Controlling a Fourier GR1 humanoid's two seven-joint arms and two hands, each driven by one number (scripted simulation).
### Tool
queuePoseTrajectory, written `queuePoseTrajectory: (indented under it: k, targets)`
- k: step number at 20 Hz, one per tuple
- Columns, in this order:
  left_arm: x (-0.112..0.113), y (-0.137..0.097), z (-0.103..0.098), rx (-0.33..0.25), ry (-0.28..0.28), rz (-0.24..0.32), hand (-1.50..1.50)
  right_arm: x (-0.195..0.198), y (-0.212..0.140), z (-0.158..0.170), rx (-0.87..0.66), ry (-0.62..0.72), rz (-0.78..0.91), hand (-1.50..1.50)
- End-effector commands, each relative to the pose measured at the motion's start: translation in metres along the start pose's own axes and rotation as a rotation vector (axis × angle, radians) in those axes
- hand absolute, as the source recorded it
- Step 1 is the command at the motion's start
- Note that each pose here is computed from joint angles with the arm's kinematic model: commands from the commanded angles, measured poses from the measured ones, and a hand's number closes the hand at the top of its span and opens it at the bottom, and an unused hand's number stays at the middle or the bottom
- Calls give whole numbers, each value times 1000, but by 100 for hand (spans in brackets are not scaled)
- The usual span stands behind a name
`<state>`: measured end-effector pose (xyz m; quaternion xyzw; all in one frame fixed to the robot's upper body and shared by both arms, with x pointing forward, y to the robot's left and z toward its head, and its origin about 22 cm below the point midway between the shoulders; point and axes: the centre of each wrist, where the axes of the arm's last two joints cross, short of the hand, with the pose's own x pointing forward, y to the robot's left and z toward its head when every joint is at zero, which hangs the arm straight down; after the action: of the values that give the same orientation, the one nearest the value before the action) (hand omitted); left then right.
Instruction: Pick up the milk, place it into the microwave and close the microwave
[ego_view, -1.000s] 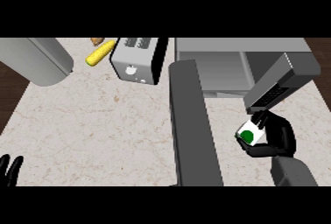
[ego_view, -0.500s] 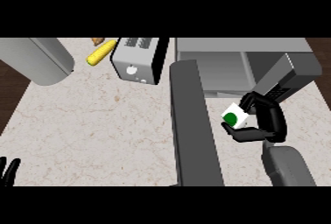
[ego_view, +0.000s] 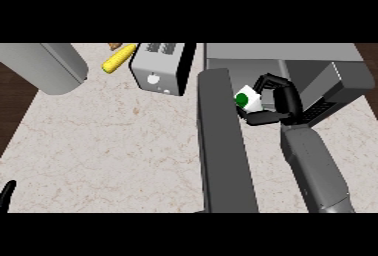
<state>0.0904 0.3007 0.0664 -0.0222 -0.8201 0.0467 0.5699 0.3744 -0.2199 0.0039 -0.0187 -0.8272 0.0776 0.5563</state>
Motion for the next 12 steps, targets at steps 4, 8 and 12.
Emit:
queuePoseTrajectory:
  k: [4,8,12]
  targets:
    - [11,-4,-10,-42,0,7,-150,1,23,-48,21,8,30,150]
    - [-9,9,-21,-27,-13,14,-150,5,-4,-64,17,-3,67,150]
    - [-17,-2,-16,-79,-30,29,-150,10,2,-75,-38,-19,127,150]
